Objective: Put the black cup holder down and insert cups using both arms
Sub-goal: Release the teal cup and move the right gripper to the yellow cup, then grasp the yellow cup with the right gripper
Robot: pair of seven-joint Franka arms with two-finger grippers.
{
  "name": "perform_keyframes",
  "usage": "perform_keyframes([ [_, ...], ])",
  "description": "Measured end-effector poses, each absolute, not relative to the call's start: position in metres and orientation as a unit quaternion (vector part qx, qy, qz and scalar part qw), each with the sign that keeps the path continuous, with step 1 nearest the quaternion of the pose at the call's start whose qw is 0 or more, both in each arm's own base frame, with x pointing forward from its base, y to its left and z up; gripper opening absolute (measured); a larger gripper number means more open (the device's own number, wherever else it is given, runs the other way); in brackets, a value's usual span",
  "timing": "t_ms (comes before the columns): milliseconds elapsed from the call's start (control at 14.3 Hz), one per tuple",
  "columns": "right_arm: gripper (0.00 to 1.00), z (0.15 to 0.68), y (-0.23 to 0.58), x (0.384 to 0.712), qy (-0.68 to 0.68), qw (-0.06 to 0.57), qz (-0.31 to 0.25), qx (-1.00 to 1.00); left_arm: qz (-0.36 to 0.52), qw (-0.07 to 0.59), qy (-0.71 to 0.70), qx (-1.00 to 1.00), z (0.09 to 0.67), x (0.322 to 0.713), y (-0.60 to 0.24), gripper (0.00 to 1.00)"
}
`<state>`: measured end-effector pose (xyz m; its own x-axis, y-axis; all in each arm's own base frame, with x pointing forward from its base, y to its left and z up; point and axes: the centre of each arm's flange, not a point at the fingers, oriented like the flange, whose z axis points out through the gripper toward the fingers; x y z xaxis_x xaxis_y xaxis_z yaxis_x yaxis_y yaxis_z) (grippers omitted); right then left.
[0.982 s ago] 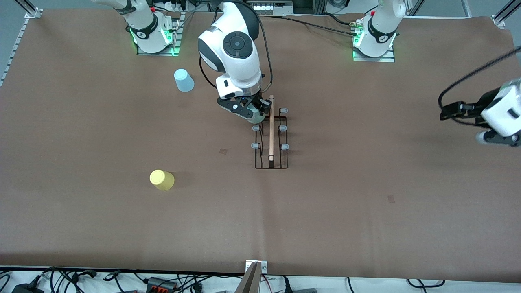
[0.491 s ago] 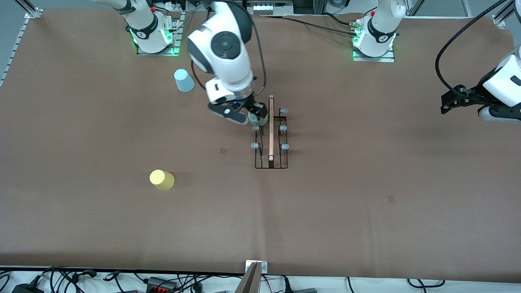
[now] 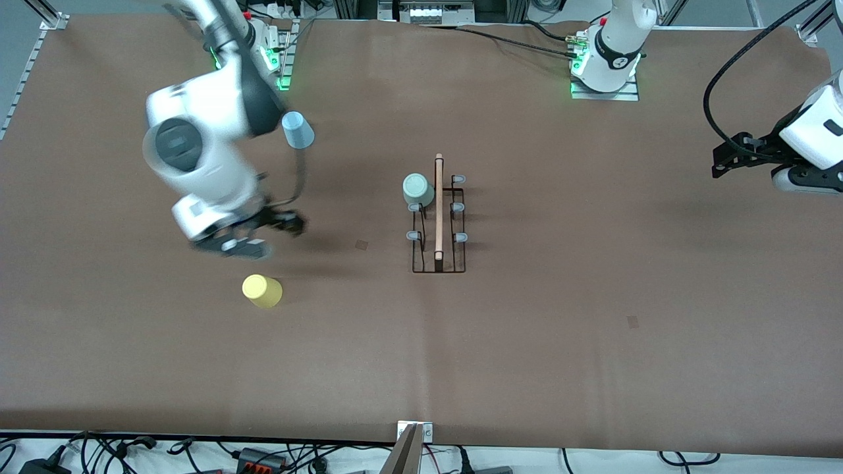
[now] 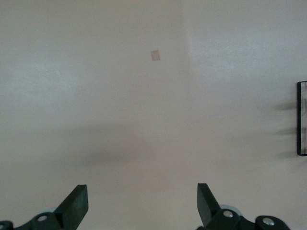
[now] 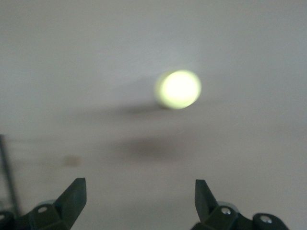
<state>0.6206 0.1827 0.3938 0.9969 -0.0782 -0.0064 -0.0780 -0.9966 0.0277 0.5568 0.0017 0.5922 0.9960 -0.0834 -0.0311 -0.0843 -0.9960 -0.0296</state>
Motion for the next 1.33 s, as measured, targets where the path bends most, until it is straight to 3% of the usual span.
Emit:
perform_keyframes([
  [210, 1.00, 0.352, 0.140, 0.645, -0.002, 0.011, 0.020, 1.000, 0.011, 0.016, 0.050, -0.999, 0.599, 0.555, -0.007, 1.00],
  [561, 1.00, 0.277, 0.144, 0.662, 0.012, 0.003, 0.051, 0.999, 0.014, 0.016, 0.061, -0.998, 0.600, 0.553, -0.020, 1.00],
  [1332, 1.00, 0.225, 0.144, 0.662, 0.024, 0.001, 0.062, 0.998, 0.022, 0.015, 0.054, -0.998, 0.598, 0.552, -0.013, 1.00],
])
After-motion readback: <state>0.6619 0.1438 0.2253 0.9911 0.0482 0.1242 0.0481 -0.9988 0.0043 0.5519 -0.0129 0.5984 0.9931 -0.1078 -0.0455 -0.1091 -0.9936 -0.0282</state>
